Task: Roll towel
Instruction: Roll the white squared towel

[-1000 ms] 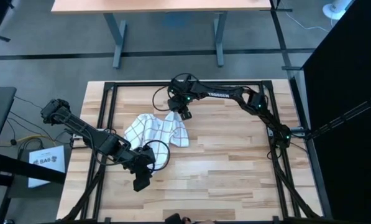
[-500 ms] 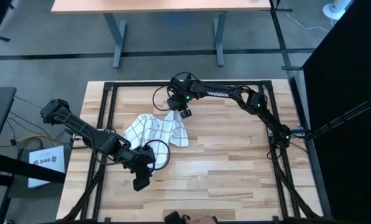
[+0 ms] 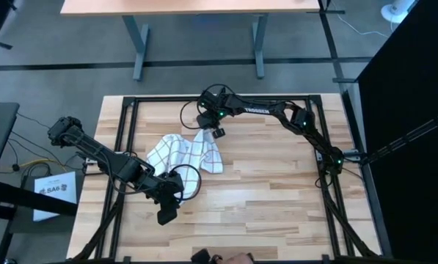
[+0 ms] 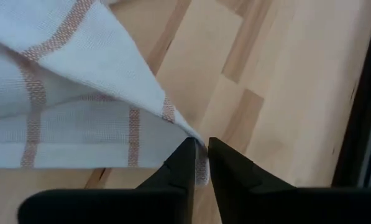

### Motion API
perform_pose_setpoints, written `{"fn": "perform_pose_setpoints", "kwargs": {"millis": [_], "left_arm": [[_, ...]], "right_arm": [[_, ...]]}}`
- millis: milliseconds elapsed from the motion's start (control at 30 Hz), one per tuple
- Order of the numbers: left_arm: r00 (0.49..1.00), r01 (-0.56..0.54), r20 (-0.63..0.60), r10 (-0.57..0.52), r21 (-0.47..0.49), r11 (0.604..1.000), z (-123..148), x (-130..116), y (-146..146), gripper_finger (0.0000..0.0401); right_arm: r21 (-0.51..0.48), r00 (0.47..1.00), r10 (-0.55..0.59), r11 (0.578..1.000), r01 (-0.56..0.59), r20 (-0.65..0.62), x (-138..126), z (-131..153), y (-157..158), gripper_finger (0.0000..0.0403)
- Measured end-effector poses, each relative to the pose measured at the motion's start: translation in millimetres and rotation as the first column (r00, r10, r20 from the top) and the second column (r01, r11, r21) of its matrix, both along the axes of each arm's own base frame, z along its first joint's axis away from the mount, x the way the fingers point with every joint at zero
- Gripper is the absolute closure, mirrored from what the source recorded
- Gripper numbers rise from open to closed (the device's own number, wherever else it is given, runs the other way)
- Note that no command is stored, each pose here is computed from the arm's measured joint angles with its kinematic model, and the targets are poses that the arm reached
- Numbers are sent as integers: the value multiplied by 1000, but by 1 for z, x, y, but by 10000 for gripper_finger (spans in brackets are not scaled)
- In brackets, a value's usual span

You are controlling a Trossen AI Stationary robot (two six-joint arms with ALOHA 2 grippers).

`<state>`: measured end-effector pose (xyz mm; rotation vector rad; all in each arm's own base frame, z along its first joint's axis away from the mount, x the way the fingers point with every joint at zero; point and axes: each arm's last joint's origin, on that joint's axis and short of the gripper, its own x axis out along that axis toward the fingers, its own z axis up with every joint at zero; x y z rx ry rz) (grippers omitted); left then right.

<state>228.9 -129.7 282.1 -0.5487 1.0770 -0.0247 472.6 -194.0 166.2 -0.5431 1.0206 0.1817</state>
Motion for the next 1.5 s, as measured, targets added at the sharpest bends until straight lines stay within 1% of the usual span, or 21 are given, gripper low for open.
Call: {"fn": "perform_pose_setpoints", "kwargs": {"millis": [100,167,233,333,400,467,567,633,733,800,867,933,1000,1133,1233,1267,1400,1500], "left_arm": [[1000,5,2,-5,3,1000,0,0,0,392],[1000,6,1,-6,6,1000,0,0,0,392],[1000,1,-2,-1,14,1000,0,0,2,392],[1000,-5,1,5,22,1000,-1,2,5,392],[1000,-5,6,4,32,999,-1,4,8,392],[1000,-4,-3,4,49,999,-1,4,13,392],[1000,-10,-29,12,80,997,-3,5,22,392],[999,-20,-33,25,119,993,-4,6,28,392],[999,-46,-17,50,190,981,-2,7,41,392],[997,-77,11,77,232,970,2,7,53,392],[991,-136,53,126,288,948,7,6,66,392],[979,-202,107,175,358,912,14,3,80,392],[963,-265,161,217,406,875,23,-2,95,392],[933,-357,213,289,460,813,33,-9,129,392],[922,-386,218,319,502,774,38,-15,152,392],[921,-390,217,324,511,766,39,-17,160,392],[912,-409,218,346,502,762,44,-28,185,392],[910,-415,244,336,483,771,49,-34,198,392]], "right_arm": [[3,1000,1,1000,-1,14,2,1,3,399],[23,1000,-24,999,24,12,2,2,4,402],[61,998,-65,996,66,-17,-1,7,3,402],[99,993,-120,988,121,-19,-11,33,-10,403],[108,988,-154,983,152,14,-19,56,-19,403],[123,981,-189,975,184,36,-30,73,-28,403],[159,961,-269,954,256,65,-50,95,-45,403],[192,944,-321,934,303,74,-68,111,-58,403],[199,925,-369,916,348,85,-91,132,-70,403],[201,920,-383,911,361,84,-100,140,-72,403],[203,916,-394,906,372,77,-107,146,-73,403],[205,912,-402,902,380,80,-114,153,-74,403],[204,908,-412,898,389,82,-121,160,-74,403],[205,902,-426,891,404,76,-128,164,-77,403],[204,898,-433,889,409,83,-133,169,-77,403],[203,895,-437,888,413,89,-137,173,-78,403],[200,880,-465,875,440,100,-151,184,-82,403],[188,865,-482,871,455,140,-166,201,-81,403]]}}
